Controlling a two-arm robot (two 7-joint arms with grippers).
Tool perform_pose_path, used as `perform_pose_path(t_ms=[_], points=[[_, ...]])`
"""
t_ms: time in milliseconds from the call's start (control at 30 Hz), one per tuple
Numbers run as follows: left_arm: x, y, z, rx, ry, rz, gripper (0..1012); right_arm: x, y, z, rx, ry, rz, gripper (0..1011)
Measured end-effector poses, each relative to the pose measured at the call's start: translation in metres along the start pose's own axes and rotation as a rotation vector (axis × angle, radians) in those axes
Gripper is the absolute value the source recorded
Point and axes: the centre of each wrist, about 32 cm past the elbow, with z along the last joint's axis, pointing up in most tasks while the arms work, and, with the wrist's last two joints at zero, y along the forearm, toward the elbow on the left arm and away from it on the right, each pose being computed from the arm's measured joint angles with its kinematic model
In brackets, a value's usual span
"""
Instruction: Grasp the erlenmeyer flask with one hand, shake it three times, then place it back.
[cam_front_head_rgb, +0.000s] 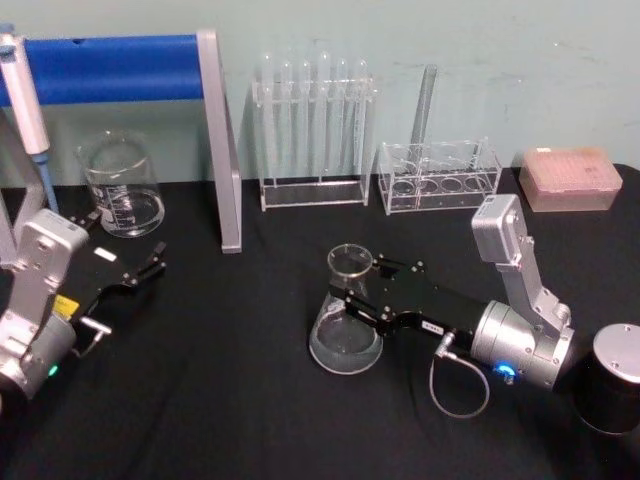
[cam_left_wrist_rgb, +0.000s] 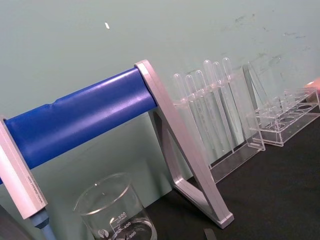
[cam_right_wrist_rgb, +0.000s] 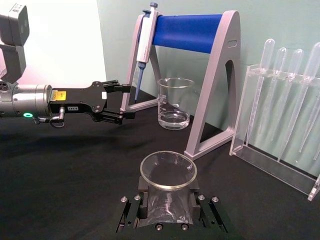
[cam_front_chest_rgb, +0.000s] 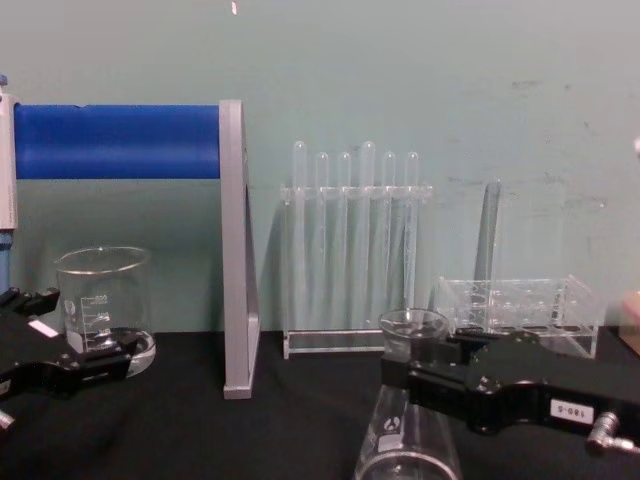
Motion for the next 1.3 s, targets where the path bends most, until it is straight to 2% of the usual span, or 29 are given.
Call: perform_pose_path(t_ms=[300,433,500,633,667,967,1300], points=[[0.0000,0.0000,0.0000,0.000,0.000,0.000,1001,0.0000,0.0000,0.0000,0.001,0.000,0.001,448],[0.0000,0.0000,0.0000,0.000,0.000,0.000,1001,0.0000,0.0000,0.0000,0.001,-0.001,0.001,483],[0.0000,0.0000,0.0000,0.000,0.000,0.000,1001,0.0000,0.0000,0.0001,0.001,-0.001,0.001,591],[0.0000,0.0000,0.0000,0.000,0.000,0.000,1001,0.0000,0.0000,0.0001,0.002,-0.001,0.001,685],[0.0000,0.0000,0.0000,0.000,0.000,0.000,1001,0.0000,0.0000,0.0001,0.002,-0.001,0.001,756],[0.0000,0.0000,0.0000,0.000,0.000,0.000,1001,0.0000,0.0000,0.0000,0.001,-0.001,0.001,985],[0.0000,0.0000,0.0000,0.000,0.000,0.000,1001,0.0000,0.0000,0.0000,0.001,-0.001,0.001,1000]])
